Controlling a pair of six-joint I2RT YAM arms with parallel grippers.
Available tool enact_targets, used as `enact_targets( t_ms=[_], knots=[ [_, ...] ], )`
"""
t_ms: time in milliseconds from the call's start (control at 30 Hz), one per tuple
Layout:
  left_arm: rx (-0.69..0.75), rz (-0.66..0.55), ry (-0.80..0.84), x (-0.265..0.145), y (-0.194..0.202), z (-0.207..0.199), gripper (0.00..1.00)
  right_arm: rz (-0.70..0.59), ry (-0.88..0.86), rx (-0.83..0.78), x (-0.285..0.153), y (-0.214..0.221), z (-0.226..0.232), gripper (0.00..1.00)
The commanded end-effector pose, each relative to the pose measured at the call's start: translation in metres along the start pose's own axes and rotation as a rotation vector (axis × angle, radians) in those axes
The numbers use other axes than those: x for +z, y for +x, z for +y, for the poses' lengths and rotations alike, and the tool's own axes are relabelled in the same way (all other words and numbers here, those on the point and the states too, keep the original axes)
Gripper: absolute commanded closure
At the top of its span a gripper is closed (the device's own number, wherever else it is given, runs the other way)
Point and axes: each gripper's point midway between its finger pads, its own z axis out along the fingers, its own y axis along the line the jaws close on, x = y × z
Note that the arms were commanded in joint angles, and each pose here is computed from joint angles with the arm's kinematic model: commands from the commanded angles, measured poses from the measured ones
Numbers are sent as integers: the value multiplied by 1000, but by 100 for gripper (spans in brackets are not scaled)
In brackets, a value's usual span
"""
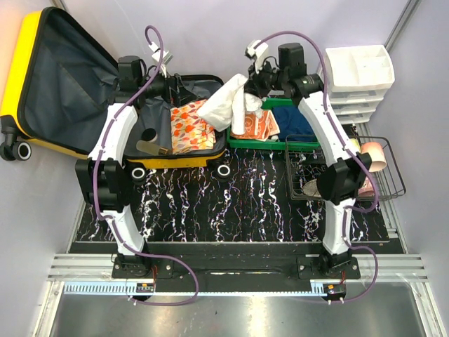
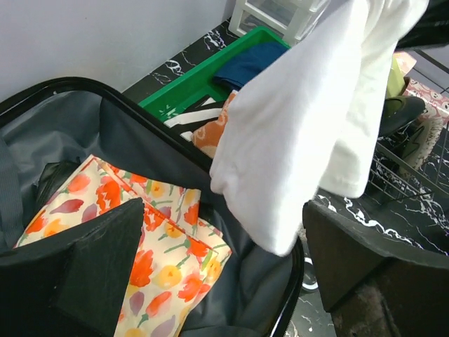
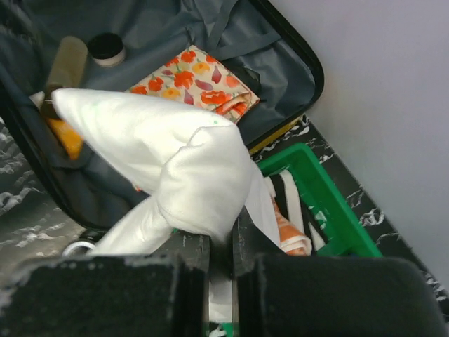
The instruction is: Open, take out, and arrange the luggage
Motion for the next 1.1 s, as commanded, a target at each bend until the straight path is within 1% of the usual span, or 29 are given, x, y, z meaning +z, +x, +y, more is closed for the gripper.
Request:
enact_targets(
  t_ms=[0,33,67,133,167,300,333,367,400,500,567,633,667,733,767,833,900,1000,1067],
  knots=[
    [61,-65,4,-8,-32,-17,1,113,-49,349,-11,-3,24,100],
    [57,-61,4,-7,-29,-17,1,136,-70,393,0,7,25,100],
    [58,-62,4,-8,-29,-17,1,94,-75,396,-5,-12,24,100],
    [56,-60,1,-9,-26,-18,1,83,-141,472,2,-15,35,100],
    [58,-62,-1,-10,-27,-20,1,62,-180,515,2,-23,42,100],
    [38,-52,-2,-11,-18,-21,1,-2,-281,600,15,-43,59,100],
    [35,-51,-5,-11,-17,-21,1,-1,-295,637,20,-42,61,100],
    [32,-51,-9,-12,-17,-22,1,10,-316,718,24,-40,65,100],
    [30,-48,-11,-13,-15,-22,1,10,-317,741,27,-39,64,100],
    [32,-41,-19,-15,-11,-24,1,42,-273,836,37,-20,50,100],
    [30,-32,-28,-17,-8,-24,1,69,-203,941,39,1,27,100],
    [30,-28,-29,-17,-6,-24,1,84,-160,1029,36,19,6,100],
    [25,-24,-30,-17,-4,-23,1,76,-110,1091,28,27,-15,100],
    [23,-21,-35,-16,-4,-21,1,84,-63,1161,20,42,-34,100],
    [15,-18,-33,-14,-1,-20,1,91,-22,1203,11,56,-50,100],
    [12,-19,-29,-13,-2,-19,1,129,13,1234,3,73,-55,100],
    [-2,-18,-22,-10,-2,-17,1,205,56,1288,-5,105,-58,100],
    [-18,-18,1,-6,-2,-16,1,285,91,1369,-11,145,-60,100],
    [-20,-15,6,-4,-1,-15,1,311,136,1363,-15,164,-69,100]
  ],
)
